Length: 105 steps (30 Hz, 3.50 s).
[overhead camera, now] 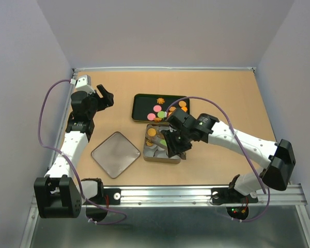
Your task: Pack the cookies
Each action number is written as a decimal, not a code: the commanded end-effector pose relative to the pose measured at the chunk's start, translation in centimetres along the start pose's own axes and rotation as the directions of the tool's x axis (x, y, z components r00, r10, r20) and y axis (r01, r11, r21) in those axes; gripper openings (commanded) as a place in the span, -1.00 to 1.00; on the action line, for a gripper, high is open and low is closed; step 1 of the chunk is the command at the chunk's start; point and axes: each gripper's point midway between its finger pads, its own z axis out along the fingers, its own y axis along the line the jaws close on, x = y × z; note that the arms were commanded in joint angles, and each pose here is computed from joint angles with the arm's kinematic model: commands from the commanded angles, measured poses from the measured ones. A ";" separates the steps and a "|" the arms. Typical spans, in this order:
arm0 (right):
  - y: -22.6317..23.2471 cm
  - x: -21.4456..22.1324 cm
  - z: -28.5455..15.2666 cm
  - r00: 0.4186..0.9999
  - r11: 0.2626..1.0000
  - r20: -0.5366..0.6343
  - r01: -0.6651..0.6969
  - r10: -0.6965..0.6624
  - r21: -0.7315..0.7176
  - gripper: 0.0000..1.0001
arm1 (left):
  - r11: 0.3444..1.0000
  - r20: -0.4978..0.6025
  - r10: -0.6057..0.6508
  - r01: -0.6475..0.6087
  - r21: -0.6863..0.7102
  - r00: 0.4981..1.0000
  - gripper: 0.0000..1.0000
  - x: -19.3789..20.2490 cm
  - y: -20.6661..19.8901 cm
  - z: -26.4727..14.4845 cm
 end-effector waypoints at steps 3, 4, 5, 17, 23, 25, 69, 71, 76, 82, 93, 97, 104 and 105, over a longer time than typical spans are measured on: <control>2.4 -5.4 -5.1 0.965 0.998 0.260 0.039 -0.028 -0.039 -0.04 | 1.000 0.046 0.017 -0.018 0.023 0.999 0.63 -1.6 -0.6 -0.1; 2.5 -5.8 -5.3 0.962 0.998 0.269 0.044 -0.032 -0.037 -0.04 | 1.000 0.044 0.017 -0.018 0.024 0.999 0.63 -1.6 -0.6 0.0; 2.4 -5.8 -5.2 0.963 0.999 0.267 0.043 -0.033 -0.031 -0.05 | 1.000 0.045 0.017 -0.018 0.026 0.999 0.63 -1.6 -0.7 0.0; -4.6 -14.5 -3.4 0.936 0.975 0.351 -0.111 0.036 0.194 -0.07 | 0.999 0.045 0.012 -0.014 0.044 0.999 0.63 -1.6 -1.0 -0.2; -6.6 -18.9 -1.9 0.934 0.964 0.358 -0.117 0.025 0.239 -0.07 | 0.998 0.045 0.009 -0.012 0.059 0.999 0.63 -1.7 -1.3 -0.3; -7.4 -20.1 -0.7 0.936 0.956 0.352 -0.124 0.024 0.265 -0.07 | 0.998 0.045 0.007 -0.009 0.062 0.999 0.63 -1.7 -1.4 -0.4; -11.8 -17.5 6.8 0.967 0.932 0.169 -0.233 0.191 0.277 -0.07 | 0.994 0.056 -0.007 0.001 0.106 0.998 0.63 -2.0 -2.3 -1.0; -11.9 -16.9 7.4 0.969 0.932 0.148 -0.233 0.199 0.276 -0.09 | 0.994 0.059 -0.006 0.000 0.106 0.998 0.63 -2.1 -2.3 -1.0; -12.3 -17.5 7.7 0.965 0.932 0.159 -0.246 0.209 0.268 -0.13 | 0.994 0.059 -0.006 0.000 0.107 0.998 0.63 -2.1 -2.4 -1.0; -12.3 -19.1 7.0 0.959 0.936 0.191 -0.255 0.211 0.242 -0.21 | 0.994 0.062 -0.005 -0.002 0.107 0.998 0.63 -2.2 -2.4 -1.1; -11.3 -21.2 3.3 0.941 0.943 0.283 -0.252 0.186 0.218 -0.34 | 0.994 0.063 -0.004 -0.003 0.109 0.998 0.63 -2.2 -2.4 -1.2; -10.7 -22.0 0.0 0.932 0.944 0.324 -0.242 0.162 0.225 -0.34 | 0.994 0.066 -0.004 -0.003 0.106 0.998 0.63 -2.3 -2.4 -1.2; -9.6 -20.0 -5.8 0.931 0.948 0.343 -0.214 0.125 0.235 -0.34 | 0.995 0.067 0.000 -0.006 0.096 0.998 0.63 -2.2 -2.2 -1.2; -9.5 -19.1 -7.1 0.929 0.949 0.349 -0.214 0.125 0.230 -0.34 | 0.996 0.066 -0.001 -0.006 0.095 0.998 0.63 -2.3 -2.2 -1.1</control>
